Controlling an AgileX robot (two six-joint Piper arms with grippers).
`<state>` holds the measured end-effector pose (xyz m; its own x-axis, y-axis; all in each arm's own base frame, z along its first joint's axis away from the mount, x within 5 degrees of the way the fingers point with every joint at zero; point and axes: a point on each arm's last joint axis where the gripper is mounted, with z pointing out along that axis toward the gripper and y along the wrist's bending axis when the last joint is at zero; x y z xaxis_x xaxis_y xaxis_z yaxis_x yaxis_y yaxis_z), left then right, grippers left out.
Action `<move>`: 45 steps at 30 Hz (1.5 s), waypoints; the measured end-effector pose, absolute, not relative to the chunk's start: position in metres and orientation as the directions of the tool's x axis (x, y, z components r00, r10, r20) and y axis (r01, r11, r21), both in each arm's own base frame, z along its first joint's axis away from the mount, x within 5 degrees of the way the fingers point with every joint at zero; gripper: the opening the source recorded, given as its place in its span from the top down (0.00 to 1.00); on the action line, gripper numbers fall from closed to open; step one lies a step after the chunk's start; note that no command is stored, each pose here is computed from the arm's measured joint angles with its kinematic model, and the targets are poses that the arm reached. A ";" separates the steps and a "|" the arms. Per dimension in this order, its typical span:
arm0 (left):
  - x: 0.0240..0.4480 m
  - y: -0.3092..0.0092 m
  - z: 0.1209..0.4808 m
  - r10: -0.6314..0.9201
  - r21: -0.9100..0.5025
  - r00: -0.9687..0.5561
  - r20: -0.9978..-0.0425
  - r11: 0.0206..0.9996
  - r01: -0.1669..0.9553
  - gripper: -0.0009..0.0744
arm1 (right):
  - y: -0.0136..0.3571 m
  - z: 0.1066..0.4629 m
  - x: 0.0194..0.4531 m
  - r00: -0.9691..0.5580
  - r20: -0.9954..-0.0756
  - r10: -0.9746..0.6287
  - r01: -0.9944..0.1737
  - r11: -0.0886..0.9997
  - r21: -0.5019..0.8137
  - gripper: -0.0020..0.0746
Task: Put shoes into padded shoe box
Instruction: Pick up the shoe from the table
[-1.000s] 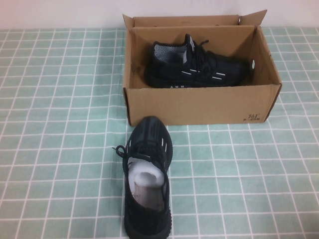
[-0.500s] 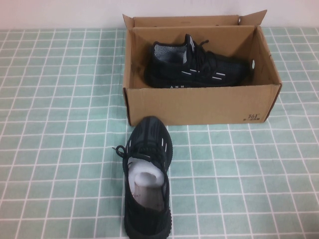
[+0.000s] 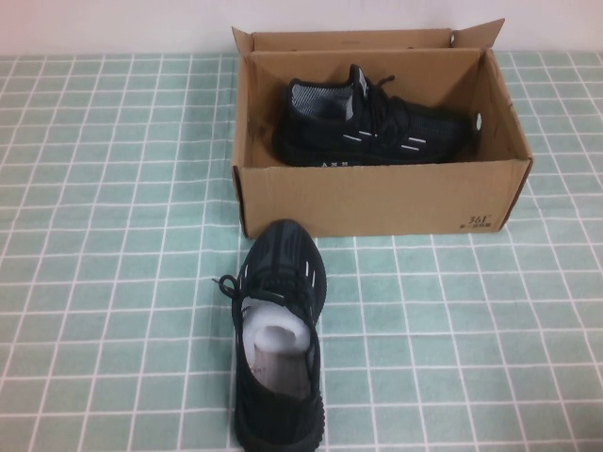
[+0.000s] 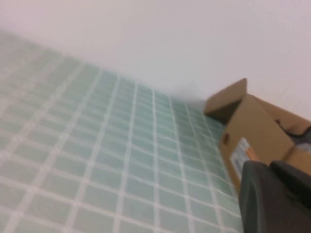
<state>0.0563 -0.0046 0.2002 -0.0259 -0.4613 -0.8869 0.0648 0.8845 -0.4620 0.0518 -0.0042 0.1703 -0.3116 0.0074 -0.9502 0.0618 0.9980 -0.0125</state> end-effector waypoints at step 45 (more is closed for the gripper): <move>0.205 -0.165 0.308 0.928 0.128 -0.036 -0.371 0.089 0.988 0.99 | -0.004 0.170 0.052 -0.312 -0.950 0.007 0.062 0.998 -0.013 0.98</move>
<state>0.2049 -0.1654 0.3081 -0.0358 0.9280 -0.3709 0.9878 0.0892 0.1277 0.0518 -0.0042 0.1703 -0.3116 0.0074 -0.9502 0.0618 0.9980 -0.0125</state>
